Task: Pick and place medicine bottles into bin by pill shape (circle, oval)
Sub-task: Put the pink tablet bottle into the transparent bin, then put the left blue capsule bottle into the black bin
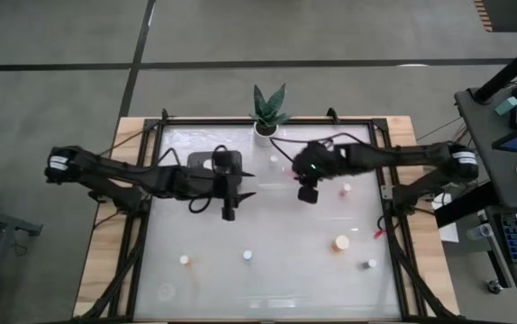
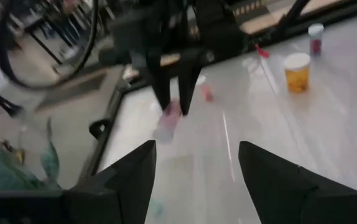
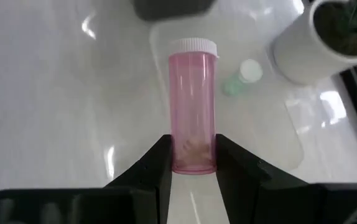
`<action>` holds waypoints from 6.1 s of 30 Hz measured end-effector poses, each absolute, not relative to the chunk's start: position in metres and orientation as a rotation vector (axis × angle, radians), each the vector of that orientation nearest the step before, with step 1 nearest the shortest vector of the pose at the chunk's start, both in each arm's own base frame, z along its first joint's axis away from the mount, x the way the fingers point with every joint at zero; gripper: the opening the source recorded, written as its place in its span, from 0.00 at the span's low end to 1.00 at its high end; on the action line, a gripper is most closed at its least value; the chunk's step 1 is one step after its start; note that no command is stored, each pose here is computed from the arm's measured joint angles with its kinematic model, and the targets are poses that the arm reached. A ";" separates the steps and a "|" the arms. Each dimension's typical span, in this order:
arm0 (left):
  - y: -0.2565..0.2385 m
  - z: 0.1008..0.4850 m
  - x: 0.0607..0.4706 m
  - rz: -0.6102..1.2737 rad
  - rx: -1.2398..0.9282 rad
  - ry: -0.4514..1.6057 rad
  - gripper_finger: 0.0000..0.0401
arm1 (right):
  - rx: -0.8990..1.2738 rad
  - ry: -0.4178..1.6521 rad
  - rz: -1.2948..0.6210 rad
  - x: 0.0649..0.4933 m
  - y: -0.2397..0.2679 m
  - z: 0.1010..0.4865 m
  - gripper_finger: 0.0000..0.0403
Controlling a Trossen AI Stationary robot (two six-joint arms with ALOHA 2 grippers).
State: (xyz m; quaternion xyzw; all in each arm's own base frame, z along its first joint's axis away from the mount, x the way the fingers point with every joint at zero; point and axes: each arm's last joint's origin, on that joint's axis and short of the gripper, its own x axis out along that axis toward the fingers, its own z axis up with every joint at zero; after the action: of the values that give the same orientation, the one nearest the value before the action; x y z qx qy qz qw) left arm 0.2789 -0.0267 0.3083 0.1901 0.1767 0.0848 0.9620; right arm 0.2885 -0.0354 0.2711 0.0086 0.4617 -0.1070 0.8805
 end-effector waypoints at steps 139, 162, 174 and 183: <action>-0.166 0.209 0.353 0.020 -0.048 1.149 0.75 | -0.116 0.150 0.124 0.181 0.016 0.200 0.26; -0.165 0.205 0.352 0.037 -0.041 1.146 0.40 | -0.115 0.151 0.123 0.181 0.016 0.199 0.26; -0.165 0.205 0.352 0.037 -0.040 1.147 0.26 | -0.116 0.152 0.123 0.181 0.016 0.199 0.26; -0.151 0.231 0.351 0.026 -0.035 1.113 0.25 | -0.107 0.153 0.123 0.181 0.016 0.199 0.26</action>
State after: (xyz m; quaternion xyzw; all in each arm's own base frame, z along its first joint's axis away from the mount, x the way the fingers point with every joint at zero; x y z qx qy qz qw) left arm 0.3512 -0.1513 0.2313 -0.0167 0.5282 0.0123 0.8489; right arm 0.1806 0.0156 0.1993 -0.0531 0.0762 0.0614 0.9938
